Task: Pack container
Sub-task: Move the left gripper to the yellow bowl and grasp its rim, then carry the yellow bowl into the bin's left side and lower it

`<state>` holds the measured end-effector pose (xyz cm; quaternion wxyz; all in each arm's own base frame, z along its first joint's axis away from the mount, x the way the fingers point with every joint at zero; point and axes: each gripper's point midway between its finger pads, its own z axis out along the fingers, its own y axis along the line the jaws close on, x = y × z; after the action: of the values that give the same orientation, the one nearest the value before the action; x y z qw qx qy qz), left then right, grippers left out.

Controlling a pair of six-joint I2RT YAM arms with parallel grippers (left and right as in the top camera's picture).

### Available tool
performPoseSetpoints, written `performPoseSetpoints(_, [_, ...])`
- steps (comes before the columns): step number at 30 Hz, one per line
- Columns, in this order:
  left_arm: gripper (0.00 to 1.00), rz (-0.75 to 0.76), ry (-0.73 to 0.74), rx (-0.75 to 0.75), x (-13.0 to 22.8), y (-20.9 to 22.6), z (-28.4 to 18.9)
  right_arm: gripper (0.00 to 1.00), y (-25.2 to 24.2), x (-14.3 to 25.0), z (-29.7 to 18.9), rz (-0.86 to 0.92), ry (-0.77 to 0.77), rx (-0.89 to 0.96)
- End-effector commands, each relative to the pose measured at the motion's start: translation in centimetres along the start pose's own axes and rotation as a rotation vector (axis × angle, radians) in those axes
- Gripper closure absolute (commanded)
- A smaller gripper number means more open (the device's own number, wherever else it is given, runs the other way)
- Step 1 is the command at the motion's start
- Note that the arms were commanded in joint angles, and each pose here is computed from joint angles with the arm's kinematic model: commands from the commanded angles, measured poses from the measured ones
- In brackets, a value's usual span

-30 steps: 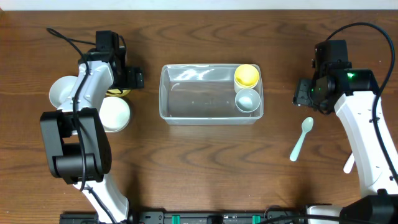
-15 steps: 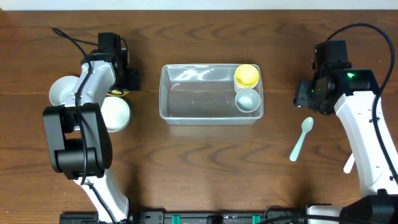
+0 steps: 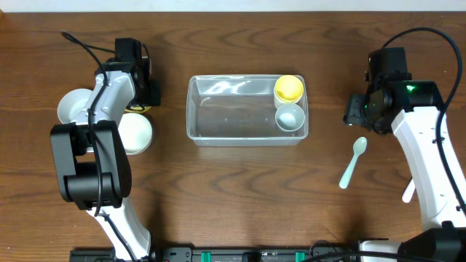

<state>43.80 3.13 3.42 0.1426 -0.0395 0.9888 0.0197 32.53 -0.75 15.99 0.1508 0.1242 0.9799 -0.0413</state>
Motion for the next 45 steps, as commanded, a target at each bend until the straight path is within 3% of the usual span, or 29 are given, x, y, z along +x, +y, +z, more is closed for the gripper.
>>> performPoseSetpoints(1, [0.54, 0.001, 0.035, -0.012, 1.12, 0.27, 0.97, 0.34, -0.18, -0.1, -0.06, -0.013, -0.004, 0.013])
performPoseSetpoints(6, [0.67, 0.001, 0.036, -0.012, 1.17, 0.27, 0.98, 0.34, -0.18, -0.1, -0.08, -0.013, -0.005, 0.013])
performPoseSetpoints(16, [0.77, 0.001, 0.037, -0.012, 1.19, 0.27, 0.98, 0.34, -0.18, -0.1, -0.08, -0.012, -0.005, 0.013])
performPoseSetpoints(45, [0.94, 0.002, 0.01, -0.041, 0.52, 0.72, 0.94, 0.34, -0.24, 0.07, -0.08, -0.013, 0.002, 0.015])
